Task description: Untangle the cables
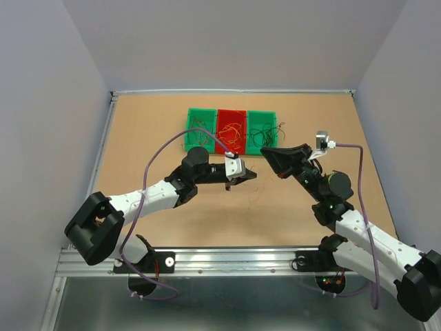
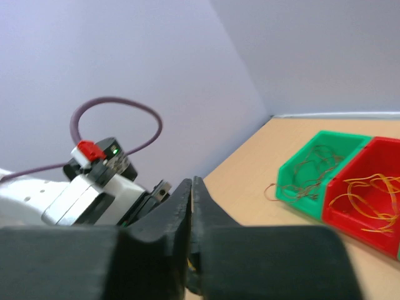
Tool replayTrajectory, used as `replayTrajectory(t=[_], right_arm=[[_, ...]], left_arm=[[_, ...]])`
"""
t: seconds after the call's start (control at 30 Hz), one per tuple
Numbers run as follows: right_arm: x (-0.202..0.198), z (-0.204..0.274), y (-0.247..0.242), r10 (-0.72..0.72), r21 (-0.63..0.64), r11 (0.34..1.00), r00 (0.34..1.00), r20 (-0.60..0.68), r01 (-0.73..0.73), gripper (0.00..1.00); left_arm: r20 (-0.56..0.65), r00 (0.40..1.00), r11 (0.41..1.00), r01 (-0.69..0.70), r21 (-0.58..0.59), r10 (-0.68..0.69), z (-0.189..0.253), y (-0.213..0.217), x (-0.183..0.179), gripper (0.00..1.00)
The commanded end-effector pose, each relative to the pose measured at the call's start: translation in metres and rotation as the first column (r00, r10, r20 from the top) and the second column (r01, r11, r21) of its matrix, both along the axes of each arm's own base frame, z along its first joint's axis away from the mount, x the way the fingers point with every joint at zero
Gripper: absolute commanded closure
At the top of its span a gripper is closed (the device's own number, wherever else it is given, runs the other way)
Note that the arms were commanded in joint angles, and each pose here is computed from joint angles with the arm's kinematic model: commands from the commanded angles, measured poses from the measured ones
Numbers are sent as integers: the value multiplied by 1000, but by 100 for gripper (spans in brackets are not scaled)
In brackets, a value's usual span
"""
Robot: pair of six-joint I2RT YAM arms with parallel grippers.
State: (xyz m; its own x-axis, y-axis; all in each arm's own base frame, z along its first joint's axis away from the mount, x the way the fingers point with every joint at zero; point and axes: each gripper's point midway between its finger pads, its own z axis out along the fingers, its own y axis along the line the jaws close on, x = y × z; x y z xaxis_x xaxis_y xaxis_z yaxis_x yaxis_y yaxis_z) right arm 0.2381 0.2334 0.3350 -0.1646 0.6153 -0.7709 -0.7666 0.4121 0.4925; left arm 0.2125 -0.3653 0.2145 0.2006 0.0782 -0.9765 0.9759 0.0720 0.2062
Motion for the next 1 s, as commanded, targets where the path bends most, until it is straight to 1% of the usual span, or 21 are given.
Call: replayTrajectory(t=[0.0,0.07,0.17,0.23,0.27,0.3,0.33,0.37,0.43,0.47,0.53,0.6,0.7,0.77,0.83,0.9,0.97], right_arm=[[22,-6,-28,-207,3,978,977,-48,207,99],[31,-13,-35,-260,-19,966,961,-91,260,99],[38,-18,-29,-262,-53,965,960,-103,257,99],[41,-20,-27,-266,-75,963,958,-110,259,99],[44,-28,-26,-275,-110,959,954,-121,262,96],[43,-27,-25,-266,-120,960,957,-111,253,88],[40,-23,-23,-252,-126,963,964,-88,240,65],[31,-20,-13,-185,-149,973,981,-50,176,52],[24,-10,-6,-132,-164,978,991,-3,129,28],[14,-9,3,-62,-188,980,998,24,65,25],[10,-11,12,-7,-232,973,999,50,19,20],[5,-10,19,50,-257,966,997,62,-32,19],[3,-18,29,106,-285,954,993,49,-88,20],[3,-21,34,134,-299,947,990,42,-116,29],[3,-23,36,146,-304,944,989,31,-130,43],[5,-26,37,139,-310,942,990,22,-126,46],[6,-27,38,140,-312,941,990,16,-128,55]], left_arm=[[40,998,998,58,-14,-57,11,0,-11,100],[33,996,996,84,-5,-83,12,0,-16,100],[26,994,994,110,9,-111,13,1,-21,100],[26,994,995,102,18,-102,14,2,-20,100],[32,997,997,69,21,-70,15,3,-14,100],[42,998,999,48,22,-49,15,4,-11,100],[57,998,999,24,24,-25,15,5,-6,100],[67,998,999,-21,29,19,15,6,2,100],[77,996,998,-52,46,48,11,7,9,100],[74,996,997,-60,56,56,8,7,11,100],[63,996,994,-69,81,64,1,7,14,100],[67,996,994,-69,84,63,4,6,15,100],[63,995,993,-77,93,71,3,5,18,100],[66,994,991,-97,93,91,4,6,21,100],[62,991,988,-127,90,122,6,7,26,100],[63,989,987,-138,86,133,9,10,28,100],[63,989,988,-136,79,131,12,10,27,100]])
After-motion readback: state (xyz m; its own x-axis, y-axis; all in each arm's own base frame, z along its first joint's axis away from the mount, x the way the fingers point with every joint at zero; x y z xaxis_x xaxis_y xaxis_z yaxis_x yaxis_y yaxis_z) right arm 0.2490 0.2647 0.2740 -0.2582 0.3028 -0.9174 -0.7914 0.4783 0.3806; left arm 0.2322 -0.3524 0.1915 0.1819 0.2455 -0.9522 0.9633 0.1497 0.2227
